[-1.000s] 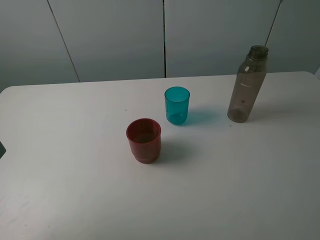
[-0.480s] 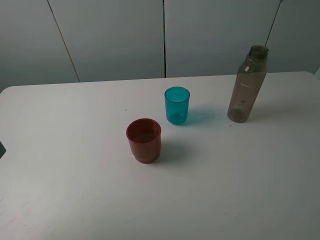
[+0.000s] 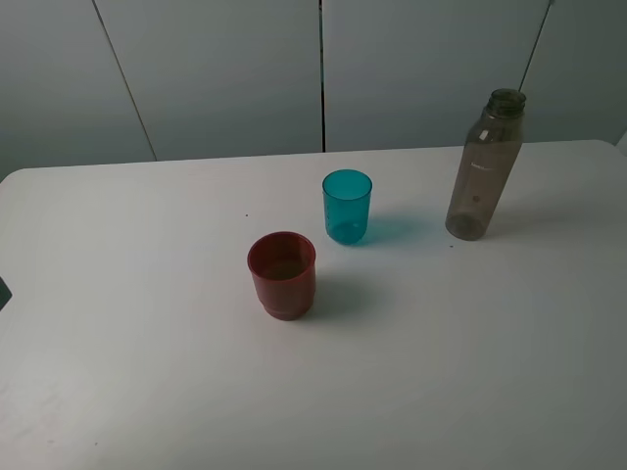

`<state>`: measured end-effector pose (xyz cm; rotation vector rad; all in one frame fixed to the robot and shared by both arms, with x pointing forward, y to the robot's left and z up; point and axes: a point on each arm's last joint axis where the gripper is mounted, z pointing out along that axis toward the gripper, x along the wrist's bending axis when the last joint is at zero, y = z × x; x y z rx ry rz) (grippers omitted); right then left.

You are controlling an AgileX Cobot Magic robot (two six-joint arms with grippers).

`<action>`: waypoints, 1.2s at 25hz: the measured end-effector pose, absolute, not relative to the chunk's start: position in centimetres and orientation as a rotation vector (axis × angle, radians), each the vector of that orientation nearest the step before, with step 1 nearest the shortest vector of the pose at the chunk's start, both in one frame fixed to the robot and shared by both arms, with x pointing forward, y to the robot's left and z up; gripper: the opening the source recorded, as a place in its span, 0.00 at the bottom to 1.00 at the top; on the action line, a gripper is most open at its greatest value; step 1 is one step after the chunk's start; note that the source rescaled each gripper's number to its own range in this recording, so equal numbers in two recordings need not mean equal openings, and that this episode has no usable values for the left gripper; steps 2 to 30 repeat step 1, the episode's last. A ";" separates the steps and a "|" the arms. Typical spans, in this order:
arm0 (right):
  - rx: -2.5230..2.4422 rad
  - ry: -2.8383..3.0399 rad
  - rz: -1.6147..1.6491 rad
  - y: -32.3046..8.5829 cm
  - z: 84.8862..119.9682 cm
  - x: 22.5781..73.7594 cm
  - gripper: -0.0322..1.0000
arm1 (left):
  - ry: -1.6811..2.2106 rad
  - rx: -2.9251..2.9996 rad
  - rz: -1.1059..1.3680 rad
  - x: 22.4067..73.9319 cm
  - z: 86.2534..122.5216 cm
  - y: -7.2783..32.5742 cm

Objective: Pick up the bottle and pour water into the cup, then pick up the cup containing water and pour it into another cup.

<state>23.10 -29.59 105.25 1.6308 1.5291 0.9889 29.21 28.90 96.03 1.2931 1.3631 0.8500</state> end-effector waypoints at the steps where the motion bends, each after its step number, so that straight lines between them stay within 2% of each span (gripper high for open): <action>1: 1.631 1.529 0.989 -29.6 105.3 23.1 0.98 | 1.363 1.293 0.850 29.2 96.0 28.9; 30: 1.631 1.529 0.989 -29.6 105.3 23.1 0.98 | 1.363 1.293 0.850 29.2 96.0 28.9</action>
